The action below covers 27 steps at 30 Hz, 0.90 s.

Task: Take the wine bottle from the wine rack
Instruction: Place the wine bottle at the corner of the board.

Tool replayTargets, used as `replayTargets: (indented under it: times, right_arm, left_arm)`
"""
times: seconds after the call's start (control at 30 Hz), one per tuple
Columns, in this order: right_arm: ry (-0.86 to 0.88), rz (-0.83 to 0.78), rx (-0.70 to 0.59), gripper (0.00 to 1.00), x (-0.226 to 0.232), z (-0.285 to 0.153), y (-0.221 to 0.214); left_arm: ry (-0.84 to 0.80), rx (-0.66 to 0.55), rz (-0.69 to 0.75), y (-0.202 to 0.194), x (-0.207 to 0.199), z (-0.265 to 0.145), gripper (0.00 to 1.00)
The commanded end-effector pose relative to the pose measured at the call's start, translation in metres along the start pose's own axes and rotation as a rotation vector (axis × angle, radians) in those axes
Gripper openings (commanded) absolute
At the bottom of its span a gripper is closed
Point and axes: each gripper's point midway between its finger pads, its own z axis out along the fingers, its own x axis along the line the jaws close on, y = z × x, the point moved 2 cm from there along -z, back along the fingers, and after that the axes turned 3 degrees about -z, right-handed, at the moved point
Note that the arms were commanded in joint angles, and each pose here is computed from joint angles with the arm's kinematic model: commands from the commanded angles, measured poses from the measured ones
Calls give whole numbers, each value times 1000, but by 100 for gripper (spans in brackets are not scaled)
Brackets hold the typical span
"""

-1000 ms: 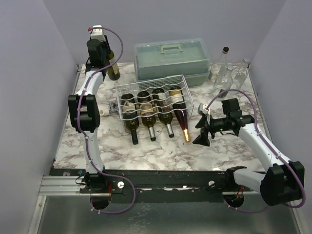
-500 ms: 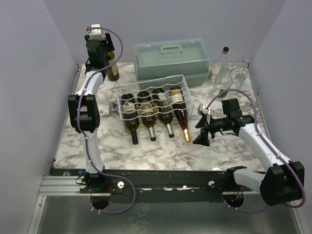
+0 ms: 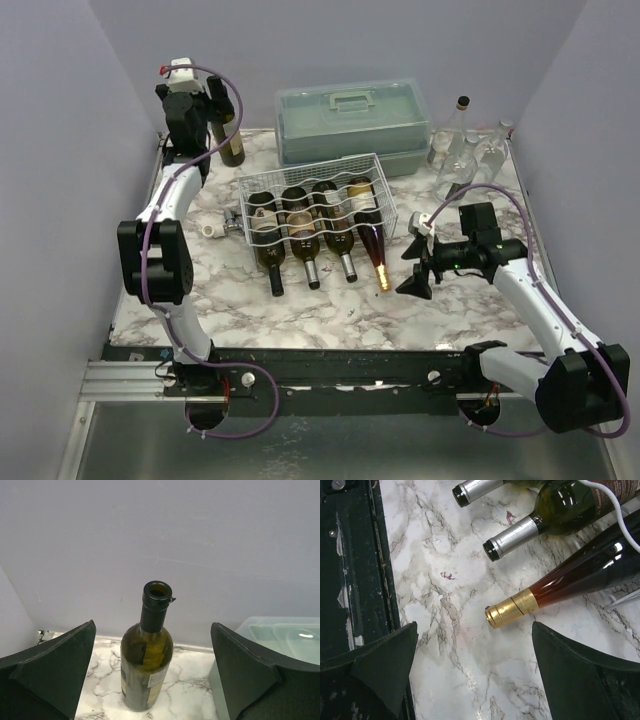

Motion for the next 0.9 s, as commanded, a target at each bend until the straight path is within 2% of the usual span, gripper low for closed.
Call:
replayTargets:
  times: [0.0,0.37,0.53,0.87]
  right_arm:
    - [-28,-30,-36,99,-1,-4,9]
    - [-34,-26,-99,99,3,-7,24]
    - [-25,-22,-123,99,6,-7,28]
    - [6,1,-134,99,8,-5,29]
  left_arm:
    - [-19,-70,-78,45,-9,-38,99]
    - [-168,69,-309,38,-41,-131,99]
    - [-224,181,-403,33,-56,-175,99]
    - [-29,331,-419,4,-29,-265,99]
